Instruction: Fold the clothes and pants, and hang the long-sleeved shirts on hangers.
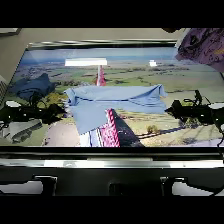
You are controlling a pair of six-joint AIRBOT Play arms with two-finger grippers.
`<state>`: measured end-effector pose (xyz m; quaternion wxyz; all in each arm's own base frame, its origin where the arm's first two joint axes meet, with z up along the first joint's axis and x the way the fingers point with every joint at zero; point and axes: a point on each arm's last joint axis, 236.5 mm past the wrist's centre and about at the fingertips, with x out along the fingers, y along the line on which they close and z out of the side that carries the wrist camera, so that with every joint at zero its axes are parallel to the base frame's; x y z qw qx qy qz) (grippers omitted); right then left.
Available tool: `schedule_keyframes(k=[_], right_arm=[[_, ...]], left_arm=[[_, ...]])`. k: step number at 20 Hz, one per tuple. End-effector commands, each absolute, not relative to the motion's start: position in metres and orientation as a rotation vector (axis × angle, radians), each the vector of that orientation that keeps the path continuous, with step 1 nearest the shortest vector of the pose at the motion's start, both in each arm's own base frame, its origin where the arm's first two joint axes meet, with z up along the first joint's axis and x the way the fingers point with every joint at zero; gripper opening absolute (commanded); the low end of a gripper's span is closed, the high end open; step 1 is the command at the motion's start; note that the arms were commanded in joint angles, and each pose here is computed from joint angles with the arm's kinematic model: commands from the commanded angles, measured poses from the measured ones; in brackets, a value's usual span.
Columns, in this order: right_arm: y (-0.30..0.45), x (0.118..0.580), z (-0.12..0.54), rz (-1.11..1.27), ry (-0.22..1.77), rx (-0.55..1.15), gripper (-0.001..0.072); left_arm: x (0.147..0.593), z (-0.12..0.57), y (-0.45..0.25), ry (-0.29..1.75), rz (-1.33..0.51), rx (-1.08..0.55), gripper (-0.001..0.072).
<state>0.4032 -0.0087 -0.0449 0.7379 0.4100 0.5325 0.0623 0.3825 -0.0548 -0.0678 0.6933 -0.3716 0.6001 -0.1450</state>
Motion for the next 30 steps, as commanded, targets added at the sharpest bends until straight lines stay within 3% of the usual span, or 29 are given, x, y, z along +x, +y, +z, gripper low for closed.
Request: schedule_keyframes(k=[1, 6, 16, 18, 20, 23, 26, 30], right_arm=[[-0.004, 0.401, -0.028, 0.148, 1.157, 0.911, 0.0039], [0.005, 0.391, -0.021, 0.187, 1.189, 0.916, 0.0039], [0.008, 0.391, -0.017, 0.196, 1.185, 0.928, 0.0039], [0.008, 0.392, -0.015, 0.198, 1.180, 0.932, 0.0039], [0.010, 0.393, -0.011, 0.204, 1.169, 0.942, 0.0039], [0.010, 0.394, -0.004, 0.208, 1.152, 0.930, 0.0039], [0.010, 0.395, 0.014, 0.225, 1.101, 0.899, 0.0038], [0.022, 0.413, 0.068, 0.303, 0.954, 0.812, 0.0036]], left_arm=[[0.394, -0.082, -0.068, 1.274, -0.311, -0.781, 0.0658], [0.425, -0.087, -0.071, 1.162, -0.239, -0.702, 0.0658], [0.436, -0.119, -0.078, 1.176, -0.189, -0.764, 0.0639], [0.436, -0.122, -0.082, 1.186, -0.197, -0.760, 0.0497], [0.435, -0.126, -0.090, 1.202, -0.211, -0.757, 0.0452], [0.437, -0.123, -0.105, 1.214, -0.249, -0.746, 0.0019], [0.460, -0.086, -0.112, 1.154, -0.322, -0.723, 0.0014], [0.509, 0.025, -0.104, 0.952, -0.415, -0.608, 0.0012]])
